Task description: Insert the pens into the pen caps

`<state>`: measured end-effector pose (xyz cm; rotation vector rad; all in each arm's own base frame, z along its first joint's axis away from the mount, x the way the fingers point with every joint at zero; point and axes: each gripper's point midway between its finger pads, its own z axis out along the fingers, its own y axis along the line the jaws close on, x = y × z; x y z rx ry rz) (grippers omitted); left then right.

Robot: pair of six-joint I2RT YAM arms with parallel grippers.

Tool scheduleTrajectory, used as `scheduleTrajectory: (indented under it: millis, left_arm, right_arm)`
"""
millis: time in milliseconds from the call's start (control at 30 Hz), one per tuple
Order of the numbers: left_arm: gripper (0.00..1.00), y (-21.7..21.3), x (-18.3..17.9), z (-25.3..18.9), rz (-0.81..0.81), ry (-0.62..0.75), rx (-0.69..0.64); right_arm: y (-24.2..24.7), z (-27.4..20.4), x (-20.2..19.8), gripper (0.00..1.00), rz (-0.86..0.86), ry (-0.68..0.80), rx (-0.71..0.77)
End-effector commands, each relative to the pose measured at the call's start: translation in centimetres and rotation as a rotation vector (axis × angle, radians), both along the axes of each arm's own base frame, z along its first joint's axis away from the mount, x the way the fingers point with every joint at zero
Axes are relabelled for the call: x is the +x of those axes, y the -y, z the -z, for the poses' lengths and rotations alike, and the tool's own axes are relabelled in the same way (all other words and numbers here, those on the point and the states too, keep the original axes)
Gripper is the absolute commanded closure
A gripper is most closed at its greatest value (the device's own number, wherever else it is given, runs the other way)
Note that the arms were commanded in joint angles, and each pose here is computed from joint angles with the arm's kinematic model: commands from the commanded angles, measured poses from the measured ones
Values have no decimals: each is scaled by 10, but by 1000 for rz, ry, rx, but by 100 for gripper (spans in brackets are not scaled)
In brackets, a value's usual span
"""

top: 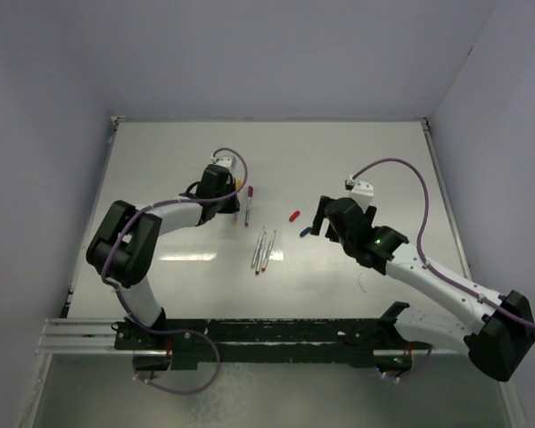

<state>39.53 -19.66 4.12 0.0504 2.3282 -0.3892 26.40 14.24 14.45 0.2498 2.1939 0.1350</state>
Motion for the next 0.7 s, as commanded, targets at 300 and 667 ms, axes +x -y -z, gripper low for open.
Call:
scheduleTrajectory:
  millis: [300,667]
  left_arm:
    - [77,3,15,6,-45,-16,-40]
    - [65,5,16,-9,-51,11,-64]
  right_arm:
    - [2,-6,6,0,42,24,4]
    - [4,-3,5,0,48,16,-5]
